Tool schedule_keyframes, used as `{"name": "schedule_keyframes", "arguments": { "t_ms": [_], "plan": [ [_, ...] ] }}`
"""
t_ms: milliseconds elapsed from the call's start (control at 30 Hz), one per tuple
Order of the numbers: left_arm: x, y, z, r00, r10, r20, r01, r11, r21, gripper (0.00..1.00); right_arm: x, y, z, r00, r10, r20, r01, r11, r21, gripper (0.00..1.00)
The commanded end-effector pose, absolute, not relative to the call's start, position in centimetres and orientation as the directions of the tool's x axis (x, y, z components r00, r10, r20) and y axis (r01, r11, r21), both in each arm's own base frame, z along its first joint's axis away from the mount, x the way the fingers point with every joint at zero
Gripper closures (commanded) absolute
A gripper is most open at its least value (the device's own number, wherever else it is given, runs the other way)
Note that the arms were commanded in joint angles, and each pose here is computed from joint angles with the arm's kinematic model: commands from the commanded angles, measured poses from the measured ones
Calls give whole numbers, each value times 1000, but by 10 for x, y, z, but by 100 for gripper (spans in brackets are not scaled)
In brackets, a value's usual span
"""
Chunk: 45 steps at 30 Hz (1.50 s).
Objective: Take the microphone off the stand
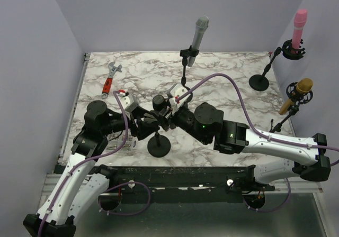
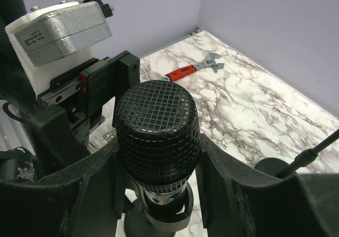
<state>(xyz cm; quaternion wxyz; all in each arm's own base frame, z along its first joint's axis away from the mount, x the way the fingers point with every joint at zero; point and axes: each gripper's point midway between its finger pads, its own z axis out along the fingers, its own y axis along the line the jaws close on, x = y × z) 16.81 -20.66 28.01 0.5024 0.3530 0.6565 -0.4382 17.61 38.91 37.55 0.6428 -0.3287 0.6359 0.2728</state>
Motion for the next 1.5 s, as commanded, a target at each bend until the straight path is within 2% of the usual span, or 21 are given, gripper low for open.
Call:
{"name": "schedule_keyframes", "arguments": {
  "t_ms": [0,67,100,167,467,567,600,667,700,833,1000,1033,1100,1200,1400,1467],
  "plan": [
    [166,-208,283,-226,62,-972,921,338,-192,37,167,389,379,45,-61,-997,-802,593,-72,99],
    [167,-208,281,-234,68,-970,917,346,-197,52,168,389,378,45,-64,-997,-800,595,-75,99],
    [168,-207,281,-237,69,-969,916,349,-199,63,168,388,380,46,-60,-997,-799,596,-73,99],
    [172,-206,280,-242,66,-968,904,377,-201,99,168,388,382,53,-55,-997,-798,598,-75,99],
    [179,-201,272,-254,56,-966,877,435,-205,100,169,393,420,101,-4,-995,-800,594,-83,99],
    [176,-202,276,-245,49,-968,885,418,-203,100,167,397,431,118,5,-993,-810,579,-93,99],
    [174,-203,278,-248,50,-967,888,410,-206,90,167,397,430,120,1,-993,-813,575,-97,99],
    [171,-203,282,-245,47,-968,894,398,-207,25,165,397,426,123,-10,-992,-817,567,-106,99],
    [169,-204,284,-236,40,-971,899,389,-202,2,164,396,425,124,-13,-992,-819,563,-110,99],
    [164,-206,292,-212,16,-977,913,359,-192,1,158,390,416,138,-25,-990,-836,533,-130,99],
    [157,-211,291,-209,44,-977,937,296,-187,19,156,381,409,162,-31,-986,-848,506,-155,99],
    [157,-211,288,-215,56,-975,938,291,-190,19,157,380,407,167,-37,-985,-850,501,-162,99],
    [157,-211,283,-217,75,-973,940,286,-187,8,159,376,404,170,-39,-985,-854,493,-167,99],
    [158,-211,282,-200,80,-976,945,277,-171,1,164,373,402,164,-38,-986,-858,488,-162,99],
    [163,-212,285,-173,76,-982,946,291,-144,1,171,376,397,144,-39,-989,-866,478,-145,99],
    [166,-212,286,-173,72,-982,944,296,-145,4,172,377,398,141,-37,-989,-868,477,-141,99]
  ]
}}
